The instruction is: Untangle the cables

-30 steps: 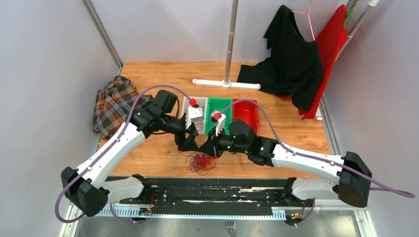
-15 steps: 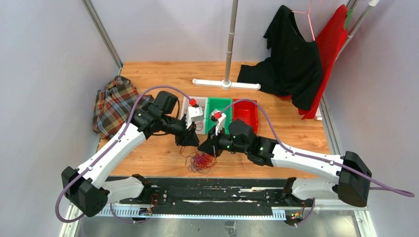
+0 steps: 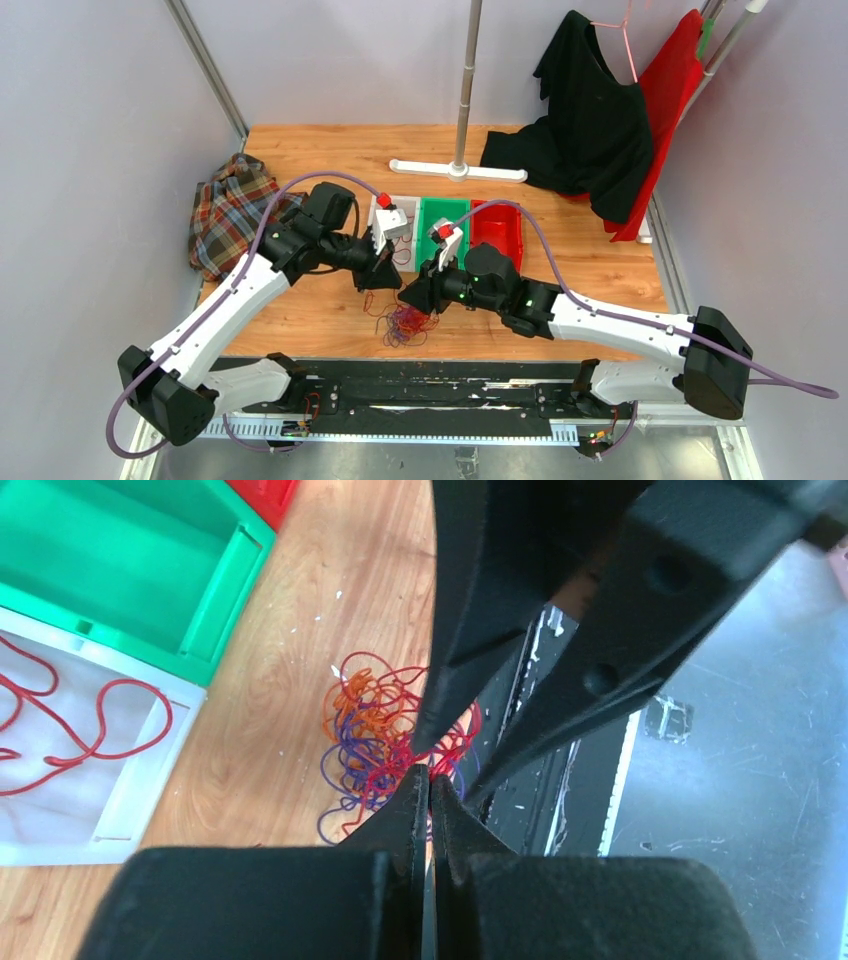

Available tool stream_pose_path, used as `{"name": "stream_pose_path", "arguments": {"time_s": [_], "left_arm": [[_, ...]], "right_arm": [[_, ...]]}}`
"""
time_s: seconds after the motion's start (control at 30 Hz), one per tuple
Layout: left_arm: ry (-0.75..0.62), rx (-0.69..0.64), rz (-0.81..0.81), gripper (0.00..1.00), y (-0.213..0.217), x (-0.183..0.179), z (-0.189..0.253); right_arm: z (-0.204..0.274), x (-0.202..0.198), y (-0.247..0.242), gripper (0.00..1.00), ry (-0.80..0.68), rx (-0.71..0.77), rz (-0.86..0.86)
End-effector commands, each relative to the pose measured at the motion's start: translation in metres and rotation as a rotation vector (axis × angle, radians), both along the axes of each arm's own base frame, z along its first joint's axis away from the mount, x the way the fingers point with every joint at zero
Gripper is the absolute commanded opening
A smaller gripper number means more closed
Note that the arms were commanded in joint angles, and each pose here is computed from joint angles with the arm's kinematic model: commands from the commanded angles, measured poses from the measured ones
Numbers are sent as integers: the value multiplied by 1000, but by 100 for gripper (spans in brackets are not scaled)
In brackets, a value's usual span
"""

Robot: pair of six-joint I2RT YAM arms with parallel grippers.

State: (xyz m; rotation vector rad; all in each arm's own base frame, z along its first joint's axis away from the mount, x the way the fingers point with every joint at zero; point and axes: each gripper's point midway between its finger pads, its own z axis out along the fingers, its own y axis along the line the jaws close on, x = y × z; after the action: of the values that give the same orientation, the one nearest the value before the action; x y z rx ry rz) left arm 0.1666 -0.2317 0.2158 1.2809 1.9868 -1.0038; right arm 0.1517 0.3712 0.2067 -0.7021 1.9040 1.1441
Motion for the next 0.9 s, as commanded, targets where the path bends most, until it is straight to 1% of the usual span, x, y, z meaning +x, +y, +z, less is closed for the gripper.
{"name": "stream_pose_path", "arguments": {"time_s": [0.0, 0.07, 0.1, 0.13, 0.4, 0.57, 0.7, 0.87], "left_arm": [[-73, -64, 36, 1, 0, 2, 38], [-78, -75, 33, 1, 1, -1, 46], [-78, -81, 29, 1, 1, -3, 49], [-73, -83, 24, 1, 1, -5, 52], [-68, -94, -17, 1, 5, -20, 67], [-75, -119, -26, 1, 5, -24, 86], [-124, -149, -30, 1, 6, -26, 113], [-235, -217, -13, 1, 7, -25, 165]], "right_arm": [[2, 14, -2, 35, -34, 24, -96], [1, 21, -2, 40, -42, 16, -133], [0, 24, -1, 44, -49, 16, -145], [0, 27, 0, 45, -56, 14, -161], [4, 43, 12, 43, -87, 21, -225], [-4, 46, 21, 44, -89, 15, -242], [-21, 45, 22, 45, -80, -23, -246], [-48, 45, 14, 47, -62, -61, -277]]}}
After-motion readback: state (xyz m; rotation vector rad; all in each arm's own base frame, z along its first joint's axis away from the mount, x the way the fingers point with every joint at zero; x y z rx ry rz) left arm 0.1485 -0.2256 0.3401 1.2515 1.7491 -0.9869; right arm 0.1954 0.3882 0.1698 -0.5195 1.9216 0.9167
